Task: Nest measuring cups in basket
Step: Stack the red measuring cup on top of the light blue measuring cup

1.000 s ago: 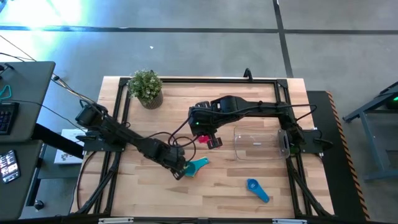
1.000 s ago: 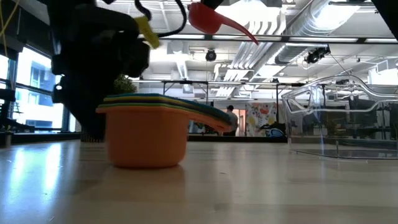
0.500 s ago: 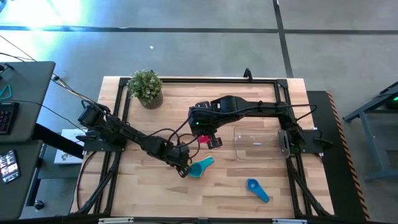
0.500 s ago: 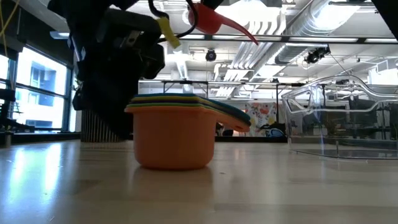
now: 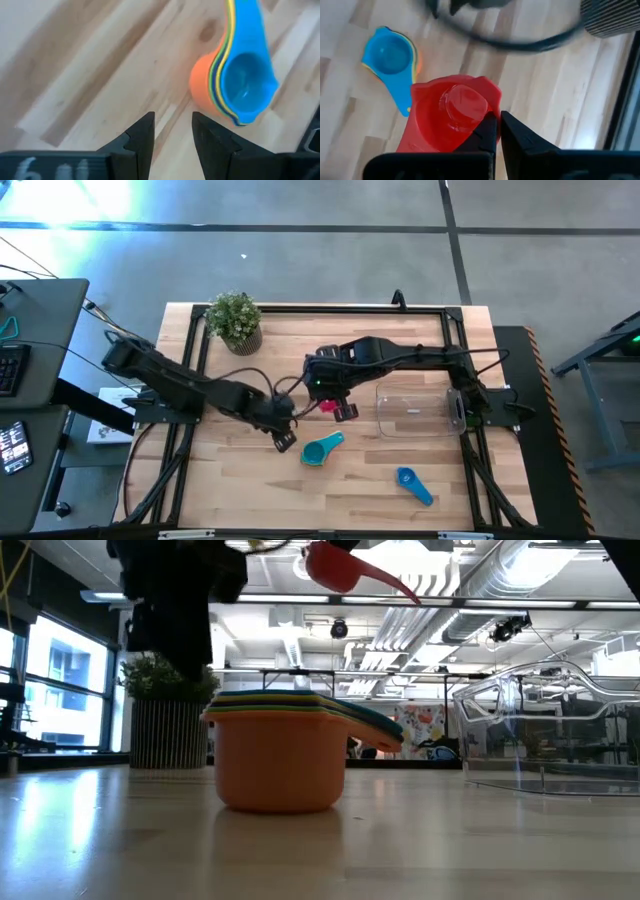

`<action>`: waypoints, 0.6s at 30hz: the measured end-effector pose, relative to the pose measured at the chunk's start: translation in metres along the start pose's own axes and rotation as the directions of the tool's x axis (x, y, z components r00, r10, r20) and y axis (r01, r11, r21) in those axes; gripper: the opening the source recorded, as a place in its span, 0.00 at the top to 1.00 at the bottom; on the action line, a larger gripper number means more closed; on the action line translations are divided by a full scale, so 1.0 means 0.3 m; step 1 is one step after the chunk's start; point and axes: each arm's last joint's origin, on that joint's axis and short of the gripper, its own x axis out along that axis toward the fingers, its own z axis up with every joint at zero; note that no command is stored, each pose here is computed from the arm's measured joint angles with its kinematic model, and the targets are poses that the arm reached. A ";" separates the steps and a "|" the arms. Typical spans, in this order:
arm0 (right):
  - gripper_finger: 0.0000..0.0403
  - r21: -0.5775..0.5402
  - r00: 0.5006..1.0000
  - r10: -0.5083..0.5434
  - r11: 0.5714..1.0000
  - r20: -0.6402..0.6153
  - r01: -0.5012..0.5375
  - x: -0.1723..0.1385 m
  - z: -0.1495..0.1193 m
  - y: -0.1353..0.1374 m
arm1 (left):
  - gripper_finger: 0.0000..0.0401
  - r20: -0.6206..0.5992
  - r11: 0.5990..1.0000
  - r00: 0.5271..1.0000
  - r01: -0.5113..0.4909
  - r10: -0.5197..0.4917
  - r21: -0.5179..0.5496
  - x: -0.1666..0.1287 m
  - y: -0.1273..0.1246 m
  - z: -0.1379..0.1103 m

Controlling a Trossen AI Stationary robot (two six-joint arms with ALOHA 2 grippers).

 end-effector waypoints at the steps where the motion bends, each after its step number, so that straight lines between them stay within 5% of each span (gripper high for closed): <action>1: 1.00 0.005 1.000 0.008 1.000 0.003 -0.008 -0.001 0.002 0.006 | 0.70 0.019 1.000 1.000 0.008 -0.008 -0.002 -0.023 0.002 0.003; 8: 1.00 -0.049 0.998 0.059 0.997 0.034 -0.057 -0.005 0.016 0.043 | 0.70 0.126 0.994 0.988 0.101 -0.094 -0.049 -0.189 0.028 0.010; 18: 1.00 -0.338 0.971 0.177 0.934 0.159 -0.115 0.023 0.061 0.072 | 0.70 0.248 0.936 0.927 0.323 -0.282 -0.141 -0.408 0.082 -0.003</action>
